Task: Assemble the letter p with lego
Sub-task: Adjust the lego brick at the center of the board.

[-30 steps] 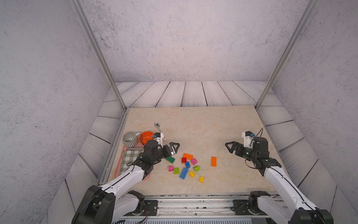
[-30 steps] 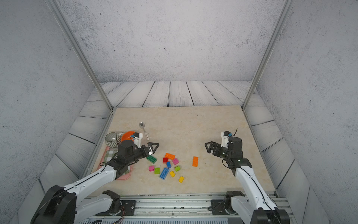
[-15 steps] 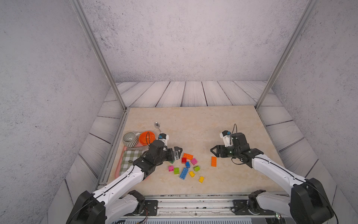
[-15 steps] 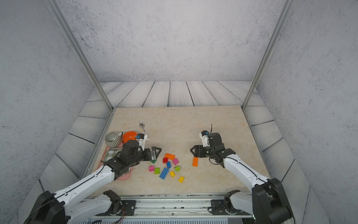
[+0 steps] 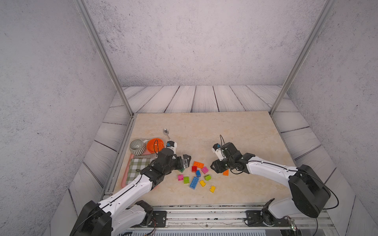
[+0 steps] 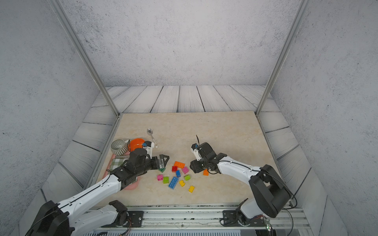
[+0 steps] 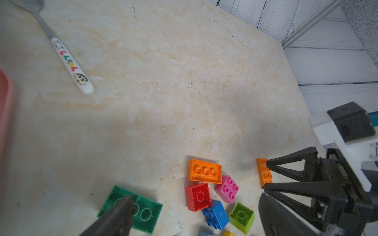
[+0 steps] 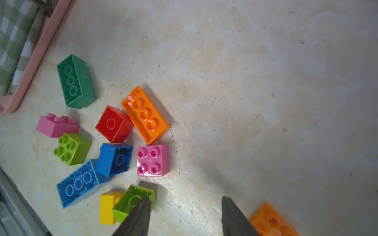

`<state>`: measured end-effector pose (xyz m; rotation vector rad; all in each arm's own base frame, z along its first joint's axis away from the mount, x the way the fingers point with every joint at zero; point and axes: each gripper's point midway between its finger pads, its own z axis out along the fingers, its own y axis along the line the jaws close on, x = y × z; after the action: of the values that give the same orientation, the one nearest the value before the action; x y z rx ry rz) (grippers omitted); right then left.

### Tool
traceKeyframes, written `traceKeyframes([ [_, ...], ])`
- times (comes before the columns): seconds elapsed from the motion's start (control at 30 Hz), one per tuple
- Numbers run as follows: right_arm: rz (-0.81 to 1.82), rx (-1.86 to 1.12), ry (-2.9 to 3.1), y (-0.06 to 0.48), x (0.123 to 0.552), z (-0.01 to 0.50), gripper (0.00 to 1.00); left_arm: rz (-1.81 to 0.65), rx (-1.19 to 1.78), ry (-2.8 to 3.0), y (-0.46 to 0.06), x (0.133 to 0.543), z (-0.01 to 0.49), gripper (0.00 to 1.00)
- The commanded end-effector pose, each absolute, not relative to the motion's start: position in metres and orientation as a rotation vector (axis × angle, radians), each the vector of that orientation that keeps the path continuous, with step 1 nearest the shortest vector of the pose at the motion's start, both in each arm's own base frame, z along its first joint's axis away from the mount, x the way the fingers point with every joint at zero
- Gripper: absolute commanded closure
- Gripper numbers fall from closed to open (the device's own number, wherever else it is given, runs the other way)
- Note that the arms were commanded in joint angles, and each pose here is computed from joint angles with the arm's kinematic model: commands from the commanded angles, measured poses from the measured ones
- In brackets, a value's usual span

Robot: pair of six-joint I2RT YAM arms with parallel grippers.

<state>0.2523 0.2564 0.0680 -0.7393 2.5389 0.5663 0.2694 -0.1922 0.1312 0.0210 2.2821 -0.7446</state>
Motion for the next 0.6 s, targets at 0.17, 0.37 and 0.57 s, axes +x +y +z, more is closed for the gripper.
traceKeyframes([
  [0.17, 0.456, -0.911, 2.537, 0.275, 0.241, 0.059, 0.43, -0.709, 0.04, 2.279, -0.191, 0.272, 0.129, 0.01],
  [0.37, 0.403, -0.97, 2.54, 0.282, 0.234, 0.059, 0.44, -0.694, 0.037, 2.282, -0.189, 0.274, 0.127, 0.01],
  [0.57, 0.381, -0.949, 2.535, 0.286, 0.227, 0.082, 0.42, -0.674, 0.035, 2.293, -0.188, 0.276, 0.123, 0.01],
])
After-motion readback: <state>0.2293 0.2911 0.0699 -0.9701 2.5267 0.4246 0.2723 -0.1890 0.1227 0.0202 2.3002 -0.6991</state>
